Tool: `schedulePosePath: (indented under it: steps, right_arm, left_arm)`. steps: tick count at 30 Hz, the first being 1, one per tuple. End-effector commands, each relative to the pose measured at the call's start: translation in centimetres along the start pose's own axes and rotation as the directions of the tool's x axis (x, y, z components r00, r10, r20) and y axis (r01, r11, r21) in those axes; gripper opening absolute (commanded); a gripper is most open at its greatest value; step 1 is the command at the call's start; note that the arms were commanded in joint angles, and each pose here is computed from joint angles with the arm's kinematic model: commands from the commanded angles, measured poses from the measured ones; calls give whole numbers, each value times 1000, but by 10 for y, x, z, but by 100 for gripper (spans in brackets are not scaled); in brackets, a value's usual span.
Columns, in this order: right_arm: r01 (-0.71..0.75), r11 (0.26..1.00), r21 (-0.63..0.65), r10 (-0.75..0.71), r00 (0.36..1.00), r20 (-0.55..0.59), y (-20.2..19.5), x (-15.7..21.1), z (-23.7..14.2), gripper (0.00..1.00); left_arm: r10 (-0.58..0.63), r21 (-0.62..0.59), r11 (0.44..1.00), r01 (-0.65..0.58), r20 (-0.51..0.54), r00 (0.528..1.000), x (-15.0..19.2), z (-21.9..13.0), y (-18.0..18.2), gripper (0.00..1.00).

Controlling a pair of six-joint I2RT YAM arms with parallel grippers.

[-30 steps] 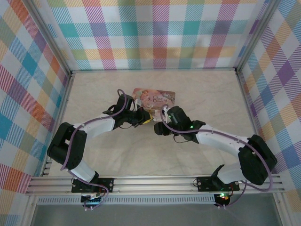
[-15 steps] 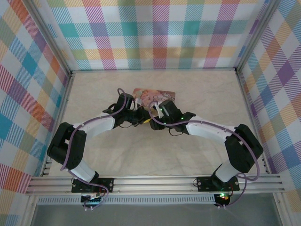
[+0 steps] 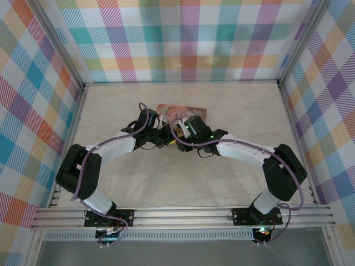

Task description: Unlock a padlock with a key

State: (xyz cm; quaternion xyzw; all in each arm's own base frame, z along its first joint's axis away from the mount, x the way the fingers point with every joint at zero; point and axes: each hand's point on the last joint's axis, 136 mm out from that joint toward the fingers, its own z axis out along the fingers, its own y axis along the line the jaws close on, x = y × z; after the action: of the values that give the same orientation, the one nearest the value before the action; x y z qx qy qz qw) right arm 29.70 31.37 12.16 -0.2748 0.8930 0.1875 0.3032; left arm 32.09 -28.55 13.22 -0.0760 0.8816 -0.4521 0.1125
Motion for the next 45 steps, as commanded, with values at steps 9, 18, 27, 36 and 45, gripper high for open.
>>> schedulePosePath:
  steps: [9,18,27,36,45]
  right_arm:
    - [44,998,-33,-45,999,-28,8,3,5,8]
    - [45,999,-26,-45,999,-29,7,4,5,29]
    - [42,998,-49,-44,997,-57,9,16,12,0]
    - [37,998,-53,-42,995,-91,6,36,26,0]
    - [55,998,-38,-61,983,-172,-1,60,46,0]
  left_arm:
    - [47,77,996,-46,-21,999,0,-3,-25,8]
    - [48,70,996,-47,-19,999,0,-4,-22,8]
    - [49,65,997,-48,-8,999,-2,-4,-20,10]
    - [11,22,1000,-11,-8,1000,2,6,6,22]
    - [-40,-51,998,40,2,999,9,15,42,41]
